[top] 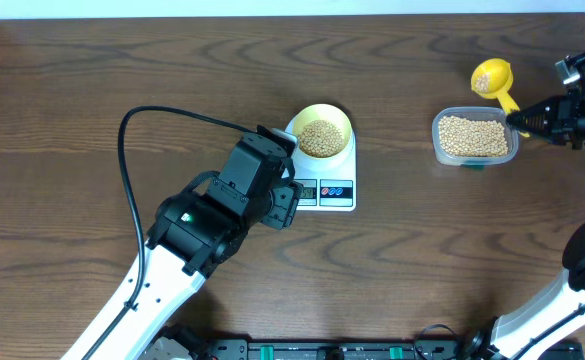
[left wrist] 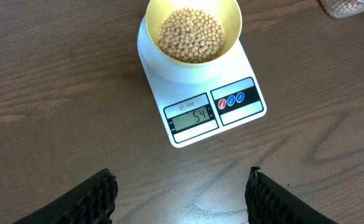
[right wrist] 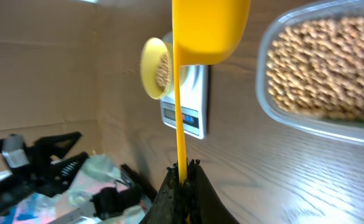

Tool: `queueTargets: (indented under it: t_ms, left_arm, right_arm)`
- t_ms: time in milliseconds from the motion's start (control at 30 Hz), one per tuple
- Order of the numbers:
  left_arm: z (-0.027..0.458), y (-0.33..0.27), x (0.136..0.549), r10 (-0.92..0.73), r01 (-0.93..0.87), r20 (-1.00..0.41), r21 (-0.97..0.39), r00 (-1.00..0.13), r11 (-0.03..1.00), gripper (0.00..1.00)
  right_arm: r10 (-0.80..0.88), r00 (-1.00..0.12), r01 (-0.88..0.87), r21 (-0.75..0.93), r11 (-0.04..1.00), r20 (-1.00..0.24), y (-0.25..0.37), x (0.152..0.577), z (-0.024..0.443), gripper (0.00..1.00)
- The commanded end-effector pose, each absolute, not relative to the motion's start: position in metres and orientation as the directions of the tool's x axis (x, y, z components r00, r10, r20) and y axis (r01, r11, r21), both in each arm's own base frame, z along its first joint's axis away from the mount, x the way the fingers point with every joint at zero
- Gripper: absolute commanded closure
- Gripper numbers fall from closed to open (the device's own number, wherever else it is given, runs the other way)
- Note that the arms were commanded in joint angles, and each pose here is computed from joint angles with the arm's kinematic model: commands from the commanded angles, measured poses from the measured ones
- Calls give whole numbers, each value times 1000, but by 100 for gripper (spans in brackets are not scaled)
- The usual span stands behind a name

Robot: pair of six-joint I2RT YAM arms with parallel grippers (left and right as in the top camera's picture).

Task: Scoop item into bowl and weigh 50g on scale
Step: 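Lower the scoop into the soybean tub with the right gripper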

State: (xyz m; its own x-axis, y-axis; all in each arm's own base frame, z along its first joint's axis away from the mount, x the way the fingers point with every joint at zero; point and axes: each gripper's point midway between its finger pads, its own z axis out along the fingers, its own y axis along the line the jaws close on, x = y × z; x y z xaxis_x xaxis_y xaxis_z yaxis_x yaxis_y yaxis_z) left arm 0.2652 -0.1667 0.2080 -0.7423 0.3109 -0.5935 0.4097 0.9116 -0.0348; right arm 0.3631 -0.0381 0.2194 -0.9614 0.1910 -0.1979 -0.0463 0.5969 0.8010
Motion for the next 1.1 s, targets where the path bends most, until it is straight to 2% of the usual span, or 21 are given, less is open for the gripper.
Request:
queueTargets:
  t_ms: [0,267,633,867,1067]
  left_arm:
    - [221,-166,269,292,398,-619,-37,-729,916,31]
    - [220,-166,269,292,398,-619,-37,-729,917,31]
    - [220,-166,269,292,398,-619,-37,-729,917,31]
    - [220,-166,269,292,398,-619,-37,-729,917,31]
    - [221,-166,269,292,398,-619,-37,-729,916,31]
  right_arm:
    - [154,-968,-50,755,654,-198,-43,360,214,99]
    - [105,-987,6,630,776,-120,-61,348,189,99]
    - [71,-992,23,418,908,-100,-60,371,165,99]
    - [33,-997,13,301,954,-63,-52,372,156,99]
    - [44,-998,31,276,961,-38,-54,368,155,99]
